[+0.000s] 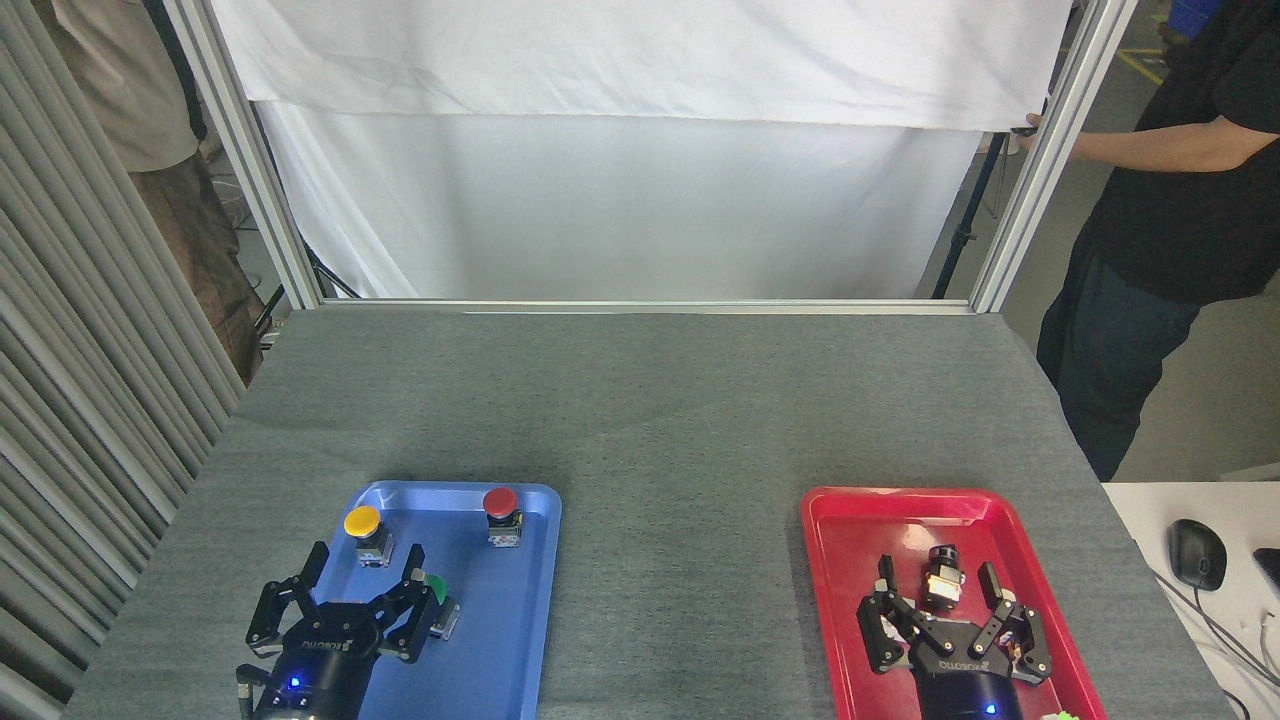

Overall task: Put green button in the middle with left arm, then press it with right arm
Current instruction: 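Lower the left hand onto the green button in the blue tray and grasp it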

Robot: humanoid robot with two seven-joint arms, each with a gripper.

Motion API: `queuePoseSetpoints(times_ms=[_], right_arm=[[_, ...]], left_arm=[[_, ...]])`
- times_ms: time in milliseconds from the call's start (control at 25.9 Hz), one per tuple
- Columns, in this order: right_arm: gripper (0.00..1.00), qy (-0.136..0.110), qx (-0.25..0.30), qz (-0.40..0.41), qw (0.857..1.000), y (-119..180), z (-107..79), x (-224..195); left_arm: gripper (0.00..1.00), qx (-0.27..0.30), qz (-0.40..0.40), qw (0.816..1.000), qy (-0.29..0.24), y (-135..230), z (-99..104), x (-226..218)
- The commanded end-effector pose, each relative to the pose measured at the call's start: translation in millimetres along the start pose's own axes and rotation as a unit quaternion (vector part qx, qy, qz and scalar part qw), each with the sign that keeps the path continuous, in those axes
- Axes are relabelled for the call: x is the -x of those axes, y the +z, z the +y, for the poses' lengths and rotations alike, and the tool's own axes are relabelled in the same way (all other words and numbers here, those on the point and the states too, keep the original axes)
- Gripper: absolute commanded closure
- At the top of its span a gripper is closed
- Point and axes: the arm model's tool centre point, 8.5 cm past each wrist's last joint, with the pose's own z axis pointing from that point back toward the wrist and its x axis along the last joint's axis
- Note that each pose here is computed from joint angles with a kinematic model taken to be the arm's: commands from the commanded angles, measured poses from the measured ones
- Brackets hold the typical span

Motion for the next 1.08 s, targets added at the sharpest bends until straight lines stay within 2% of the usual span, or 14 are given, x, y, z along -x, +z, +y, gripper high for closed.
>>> queuePoseSetpoints(times_ms=[0, 232, 579, 1043], right_arm=[[0.00, 0.000, 0.005, -0.006, 1.000, -4.0, -3.2, -1.4], [0.00, -0.001, 0.001, -0.027, 1.000, -2.3, -0.6, -8.2], [0.00, -0.004, -0.001, -0.035, 0.999, -0.5, 0.8, -15.0], [0.00, -0.005, -0.001, -0.035, 0.999, -0.4, 0.9, -16.5]], left_arm=[[0.00, -0.004, 0.003, 1.000, 0.006, 1.8, -1.6, 1.0], [0.00, 0.000, -0.018, 0.999, 0.032, 2.1, -0.3, -2.9], [0.00, -0.003, -0.063, 0.997, 0.035, 1.8, 1.8, -10.5], [0.00, 0.007, -0.061, 0.998, 0.019, 10.5, -4.8, 1.1]])
